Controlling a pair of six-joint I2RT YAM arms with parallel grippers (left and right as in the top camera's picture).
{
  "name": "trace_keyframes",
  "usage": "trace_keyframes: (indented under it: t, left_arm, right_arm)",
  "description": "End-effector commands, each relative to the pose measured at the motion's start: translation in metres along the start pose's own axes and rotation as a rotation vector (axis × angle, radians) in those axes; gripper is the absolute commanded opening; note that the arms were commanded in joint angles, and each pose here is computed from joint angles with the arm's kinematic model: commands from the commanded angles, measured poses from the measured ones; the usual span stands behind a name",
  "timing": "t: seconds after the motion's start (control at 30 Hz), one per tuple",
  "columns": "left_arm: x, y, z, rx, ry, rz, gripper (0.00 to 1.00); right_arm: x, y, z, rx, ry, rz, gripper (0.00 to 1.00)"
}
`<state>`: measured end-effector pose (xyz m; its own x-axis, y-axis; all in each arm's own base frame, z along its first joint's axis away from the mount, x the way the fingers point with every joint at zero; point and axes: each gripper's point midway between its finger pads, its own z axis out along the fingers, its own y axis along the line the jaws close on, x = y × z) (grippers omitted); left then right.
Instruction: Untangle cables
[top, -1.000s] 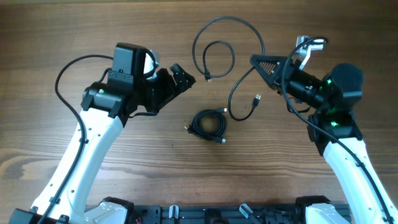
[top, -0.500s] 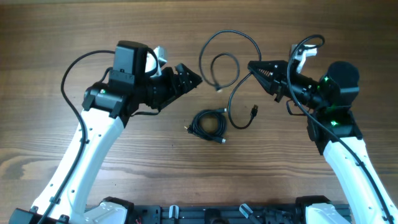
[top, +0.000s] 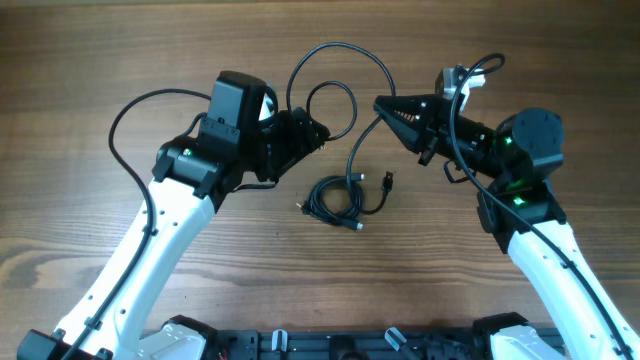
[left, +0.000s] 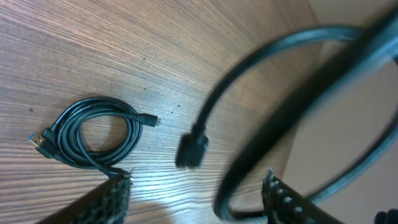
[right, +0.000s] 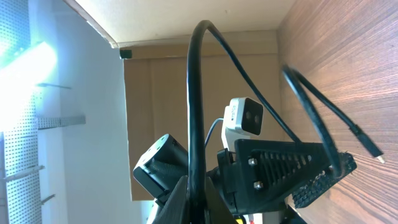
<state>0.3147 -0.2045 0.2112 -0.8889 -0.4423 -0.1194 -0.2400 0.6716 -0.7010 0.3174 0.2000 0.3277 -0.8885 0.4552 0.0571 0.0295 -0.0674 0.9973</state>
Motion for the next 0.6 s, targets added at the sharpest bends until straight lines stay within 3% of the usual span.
trace_keyframes:
  t: [0.0,0.1,0.13,0.33,0.43,0.57]
  left_arm:
    - [-0.003,-0.002,0.000,-0.003,-0.019,-0.003,0.58]
    - [-0.007,-0.002,0.000,-0.006,-0.041,0.001,0.60]
    - [-0.008,-0.002,0.001,-0.007,-0.043,0.000,0.51]
    - [-0.006,-0.001,0.009,-0.007,-0.019,-0.037,0.29]
    - [-0.010,0.000,0.009,-0.018,-0.041,-0.022,0.08]
    - [-0.031,0.045,0.000,-0.242,-0.195,-0.045,0.04]
  right_arm:
    - [0.005,0.005,0.001,-0.008,0.025,0.003,0.04]
    - [0.007,0.004,0.001,-0.007,0.038,0.005,0.04]
    - [0.008,0.004,0.001,-0.006,0.044,0.004,0.04]
    - [0.008,0.004,0.001,-0.006,0.043,0.000,0.05]
    - [0.005,0.004,0.001,-0.008,0.023,-0.085,0.04]
    - [-0.016,-0.020,-0.001,0.086,-0.080,-0.266,0.04]
